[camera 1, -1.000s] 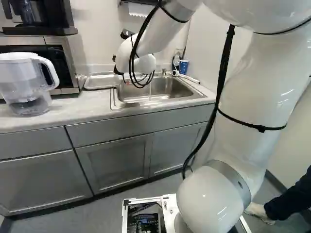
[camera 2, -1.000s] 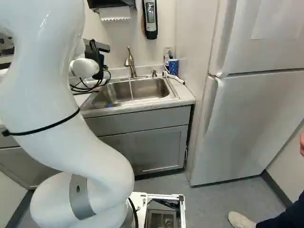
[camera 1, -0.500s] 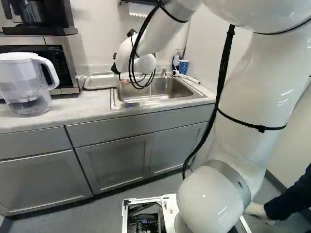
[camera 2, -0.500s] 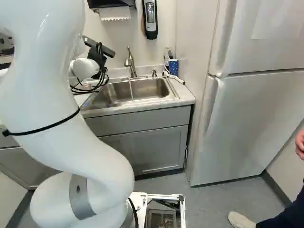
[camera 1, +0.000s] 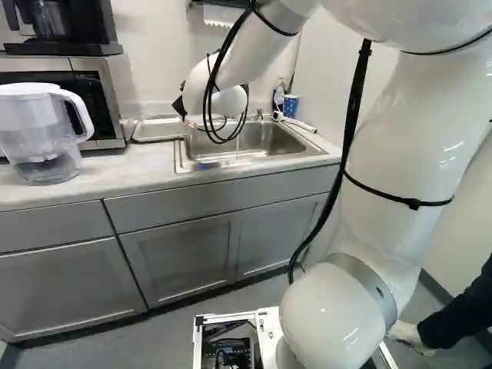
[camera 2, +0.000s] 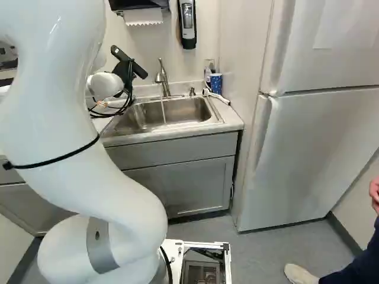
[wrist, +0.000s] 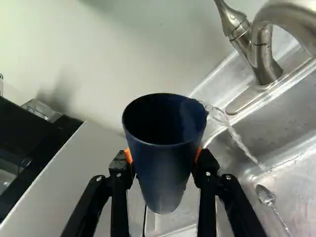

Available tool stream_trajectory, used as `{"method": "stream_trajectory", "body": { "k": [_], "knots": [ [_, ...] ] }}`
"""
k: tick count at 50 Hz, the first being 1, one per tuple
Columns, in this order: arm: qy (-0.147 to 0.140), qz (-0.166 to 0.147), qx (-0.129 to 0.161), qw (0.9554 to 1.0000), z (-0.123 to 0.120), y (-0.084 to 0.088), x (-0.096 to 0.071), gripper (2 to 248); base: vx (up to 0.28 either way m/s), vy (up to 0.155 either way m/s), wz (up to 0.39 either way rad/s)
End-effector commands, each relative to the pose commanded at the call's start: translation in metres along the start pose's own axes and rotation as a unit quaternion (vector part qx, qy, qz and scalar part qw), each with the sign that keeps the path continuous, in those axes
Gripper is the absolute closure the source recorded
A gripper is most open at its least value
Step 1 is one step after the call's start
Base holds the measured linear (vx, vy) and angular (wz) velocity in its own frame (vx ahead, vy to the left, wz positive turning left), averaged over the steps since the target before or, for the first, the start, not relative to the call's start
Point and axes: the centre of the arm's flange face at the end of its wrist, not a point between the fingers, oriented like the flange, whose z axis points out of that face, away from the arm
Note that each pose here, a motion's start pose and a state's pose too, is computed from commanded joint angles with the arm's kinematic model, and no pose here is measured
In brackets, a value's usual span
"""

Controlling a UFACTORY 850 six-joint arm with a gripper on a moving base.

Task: Rinse the cup and place it in the tray

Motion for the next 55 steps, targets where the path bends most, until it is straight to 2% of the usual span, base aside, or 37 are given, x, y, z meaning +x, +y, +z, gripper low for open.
{"method": "stream_trajectory", "body": {
  "k": [13,27,41,55],
  "knots": [
    [0.000,0.068,0.000,0.9977,0.0000,0.0000,0.0000,125,0.000,0.000,0.000],
    [0.000,0.141,0.000,0.9900,0.0000,0.0000,0.0000,125,0.000,0.000,0.000],
    [0.000,0.214,0.000,0.9769,0.0000,0.0000,0.0000,125,0.000,0.000,0.000],
    [0.000,0.285,0.000,0.9585,0.0000,0.0000,0.0000,125,0.000,0.000,0.000]
  ]
}}
